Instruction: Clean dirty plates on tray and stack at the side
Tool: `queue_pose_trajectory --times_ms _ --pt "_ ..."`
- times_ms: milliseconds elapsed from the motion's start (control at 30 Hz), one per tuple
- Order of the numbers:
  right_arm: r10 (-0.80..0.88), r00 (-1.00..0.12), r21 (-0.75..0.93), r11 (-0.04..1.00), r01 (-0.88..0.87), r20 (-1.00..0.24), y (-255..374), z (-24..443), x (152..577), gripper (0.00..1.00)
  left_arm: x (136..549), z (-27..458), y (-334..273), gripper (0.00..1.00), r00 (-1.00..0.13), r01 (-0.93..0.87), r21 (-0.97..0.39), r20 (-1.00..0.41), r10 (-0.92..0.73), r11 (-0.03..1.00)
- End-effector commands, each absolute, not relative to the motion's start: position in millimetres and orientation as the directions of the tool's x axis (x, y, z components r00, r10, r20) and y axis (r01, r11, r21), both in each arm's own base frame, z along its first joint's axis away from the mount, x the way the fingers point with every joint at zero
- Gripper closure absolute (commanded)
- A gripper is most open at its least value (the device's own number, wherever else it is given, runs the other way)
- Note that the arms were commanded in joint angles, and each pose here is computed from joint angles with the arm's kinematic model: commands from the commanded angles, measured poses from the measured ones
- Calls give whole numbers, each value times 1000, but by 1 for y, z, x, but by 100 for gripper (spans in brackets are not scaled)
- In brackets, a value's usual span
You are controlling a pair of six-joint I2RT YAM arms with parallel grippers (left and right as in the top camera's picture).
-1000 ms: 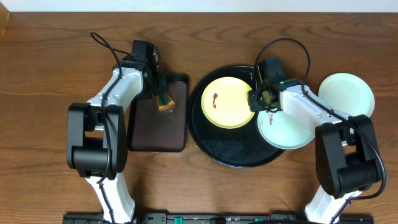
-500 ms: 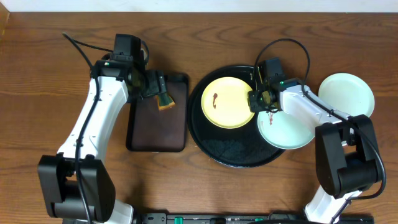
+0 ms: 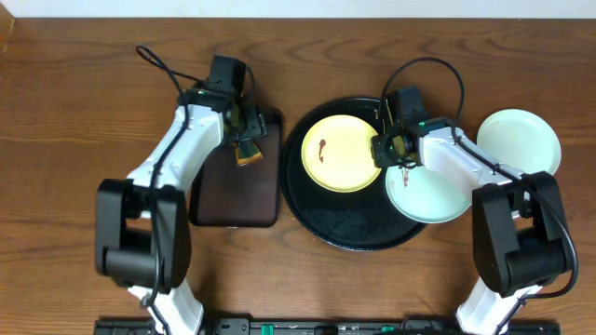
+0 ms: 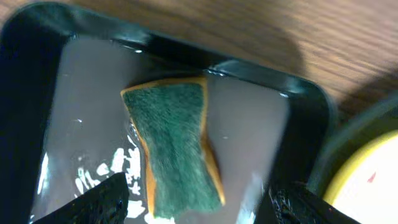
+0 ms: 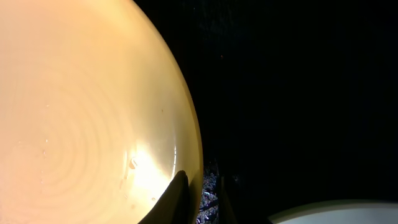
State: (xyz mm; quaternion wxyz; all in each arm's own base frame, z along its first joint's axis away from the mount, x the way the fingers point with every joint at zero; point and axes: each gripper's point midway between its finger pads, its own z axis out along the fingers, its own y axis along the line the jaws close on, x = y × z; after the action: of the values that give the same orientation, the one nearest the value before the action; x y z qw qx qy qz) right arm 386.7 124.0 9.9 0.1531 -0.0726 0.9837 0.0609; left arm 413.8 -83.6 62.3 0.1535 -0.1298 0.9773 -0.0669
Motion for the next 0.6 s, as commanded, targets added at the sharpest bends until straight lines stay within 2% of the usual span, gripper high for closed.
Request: queue_pose_trajectory --times_ms 0,100,267,567 --pt "-128 -944 96 982 -165 -304 128 8 383 85 412 39 -74 26 -916 -286 -111 -261 -305 952" --pt "-128 -944 96 982 -165 -304 128 8 383 85 413 26 -75 27 -921 -288 -102 -243 -304 952" --pt "-128 -944 97 982 -165 -305 128 8 383 85 412 21 -74 36 -924 -289 -97 -233 -304 952" --pt "-128 -942 97 981 -165 -311 129 9 385 85 407 15 -78 36 -930 -282 -90 -220 -295 955"
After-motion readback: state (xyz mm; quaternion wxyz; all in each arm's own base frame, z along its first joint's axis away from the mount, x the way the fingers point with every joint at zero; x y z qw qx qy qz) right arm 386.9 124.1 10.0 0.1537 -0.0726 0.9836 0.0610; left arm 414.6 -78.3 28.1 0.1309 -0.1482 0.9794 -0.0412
